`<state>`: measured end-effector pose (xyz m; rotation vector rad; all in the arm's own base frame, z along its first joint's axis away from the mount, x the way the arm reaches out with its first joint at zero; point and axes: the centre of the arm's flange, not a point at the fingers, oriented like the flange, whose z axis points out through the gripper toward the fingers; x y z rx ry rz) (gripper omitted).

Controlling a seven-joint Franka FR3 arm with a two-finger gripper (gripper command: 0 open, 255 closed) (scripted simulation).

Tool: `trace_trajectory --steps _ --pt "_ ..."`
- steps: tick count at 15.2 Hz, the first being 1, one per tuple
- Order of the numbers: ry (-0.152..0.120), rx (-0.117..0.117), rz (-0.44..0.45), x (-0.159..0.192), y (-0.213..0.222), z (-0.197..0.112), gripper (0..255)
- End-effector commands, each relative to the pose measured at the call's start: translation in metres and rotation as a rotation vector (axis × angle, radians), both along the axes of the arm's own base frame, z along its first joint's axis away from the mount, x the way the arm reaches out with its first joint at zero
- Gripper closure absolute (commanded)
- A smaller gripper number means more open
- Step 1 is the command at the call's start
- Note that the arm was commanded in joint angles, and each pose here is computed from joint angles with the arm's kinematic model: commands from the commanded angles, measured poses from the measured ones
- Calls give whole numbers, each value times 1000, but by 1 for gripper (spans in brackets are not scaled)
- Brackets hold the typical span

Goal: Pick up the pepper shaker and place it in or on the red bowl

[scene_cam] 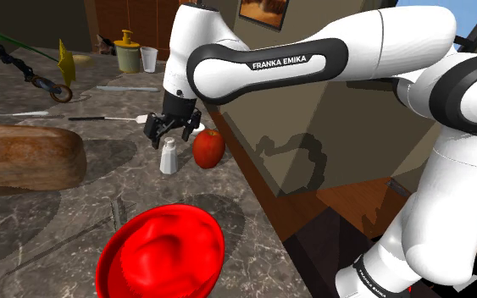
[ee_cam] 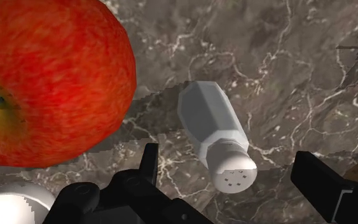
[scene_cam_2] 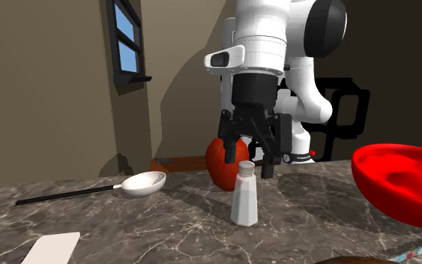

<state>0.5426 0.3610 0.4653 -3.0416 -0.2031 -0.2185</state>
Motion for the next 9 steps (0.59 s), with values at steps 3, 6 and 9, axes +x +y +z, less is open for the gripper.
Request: trace_trajectory --steps 3,6,9 --pt "0 0 0 1 0 -2 0" --pt "0 0 0 1 0 -2 0" --pt "0 0 0 1 0 -2 255"
